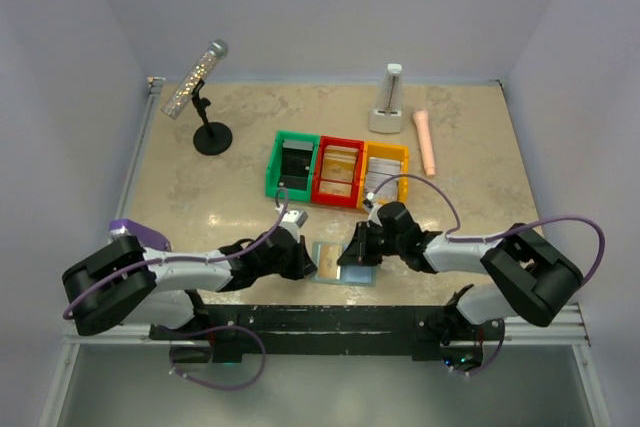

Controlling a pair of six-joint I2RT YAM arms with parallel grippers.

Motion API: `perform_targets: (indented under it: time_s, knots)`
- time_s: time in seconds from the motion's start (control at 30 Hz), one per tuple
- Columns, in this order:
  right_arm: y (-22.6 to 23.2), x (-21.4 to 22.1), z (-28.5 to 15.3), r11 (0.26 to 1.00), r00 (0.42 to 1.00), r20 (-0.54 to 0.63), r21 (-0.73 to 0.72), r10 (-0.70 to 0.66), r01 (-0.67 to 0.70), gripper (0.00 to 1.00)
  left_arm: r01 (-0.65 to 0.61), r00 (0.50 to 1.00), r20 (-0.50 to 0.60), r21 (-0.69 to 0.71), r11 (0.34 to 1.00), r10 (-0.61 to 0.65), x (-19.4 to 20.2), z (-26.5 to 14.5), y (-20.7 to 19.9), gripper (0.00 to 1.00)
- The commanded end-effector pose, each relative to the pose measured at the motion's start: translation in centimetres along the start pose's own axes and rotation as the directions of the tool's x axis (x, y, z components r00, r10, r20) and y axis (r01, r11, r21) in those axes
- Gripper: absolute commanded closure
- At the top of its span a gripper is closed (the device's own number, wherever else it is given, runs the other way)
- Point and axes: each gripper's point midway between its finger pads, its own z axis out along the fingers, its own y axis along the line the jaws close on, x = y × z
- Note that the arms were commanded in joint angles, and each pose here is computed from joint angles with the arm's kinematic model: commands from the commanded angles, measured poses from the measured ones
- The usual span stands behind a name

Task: Take the credit cards out of the card holder
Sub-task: Remove the credit card from the card holder.

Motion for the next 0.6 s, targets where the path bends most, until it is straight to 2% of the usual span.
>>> perform_targets:
  time_s: [0.0, 0.57]
  knots:
    - [0.0, 0.0, -0.5, 1.000, 1.000, 0.010, -0.004, -0.024, 0.024, 0.87, -0.007, 1.000, 0.006, -0.026, 1.000, 0.007, -0.4, 0.5, 0.3, 1.00]
    - [-0.6, 0.0, -1.3, 1.000, 0.999, 0.032, 0.002, -0.018, 0.018, 0.90, 0.010, 1.000, -0.009, -0.059, 0.998, -0.011, 0.4, 1.0, 1.3, 1.00]
